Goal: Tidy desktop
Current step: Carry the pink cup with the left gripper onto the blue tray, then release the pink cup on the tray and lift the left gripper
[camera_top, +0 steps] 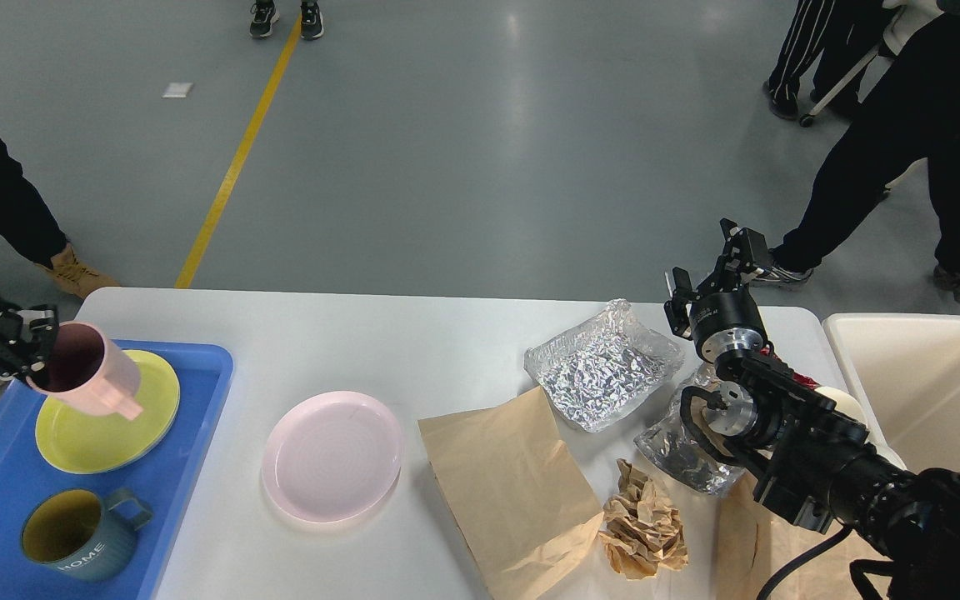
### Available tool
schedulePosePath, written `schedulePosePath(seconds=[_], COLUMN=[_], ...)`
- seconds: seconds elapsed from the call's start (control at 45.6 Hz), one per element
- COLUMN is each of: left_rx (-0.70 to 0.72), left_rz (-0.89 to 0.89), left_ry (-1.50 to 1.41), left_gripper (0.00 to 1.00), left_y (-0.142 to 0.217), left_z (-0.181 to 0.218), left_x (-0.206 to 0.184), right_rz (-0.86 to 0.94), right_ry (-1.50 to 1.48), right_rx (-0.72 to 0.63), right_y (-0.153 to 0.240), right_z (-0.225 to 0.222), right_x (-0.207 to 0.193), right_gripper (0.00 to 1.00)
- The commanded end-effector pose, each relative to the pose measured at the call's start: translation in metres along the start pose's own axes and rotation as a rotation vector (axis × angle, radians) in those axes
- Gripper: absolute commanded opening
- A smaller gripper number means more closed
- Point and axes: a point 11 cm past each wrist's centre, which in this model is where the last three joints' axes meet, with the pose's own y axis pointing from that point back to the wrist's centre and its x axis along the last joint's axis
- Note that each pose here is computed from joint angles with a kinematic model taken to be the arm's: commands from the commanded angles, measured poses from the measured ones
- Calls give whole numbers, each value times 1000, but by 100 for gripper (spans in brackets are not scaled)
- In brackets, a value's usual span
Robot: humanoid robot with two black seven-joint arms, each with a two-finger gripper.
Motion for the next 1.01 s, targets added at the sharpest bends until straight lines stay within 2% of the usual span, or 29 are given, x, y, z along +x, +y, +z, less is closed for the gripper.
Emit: schedulePosePath(seconds=[0.0, 0.329, 0.504, 0.987], left_rx=[29, 69, 94, 135], left_rz=[-16, -86, -76, -46], left_ry=[83, 161, 207, 243], left_gripper=[0, 0, 0, 0], left_y=[-8, -35, -35, -33], left_z=[-44, -92, -122, -153], left_x=[-8, -35, -40, -41], right_rz=[0, 0, 0, 0], right_ry=[-1, -1, -1, -1], right_rx=[0, -1, -1, -1], right_y=[0, 0, 0, 0], right_z=[0, 0, 0, 0], right_x=[0, 0, 0, 0], right_gripper=[100, 100, 100, 100])
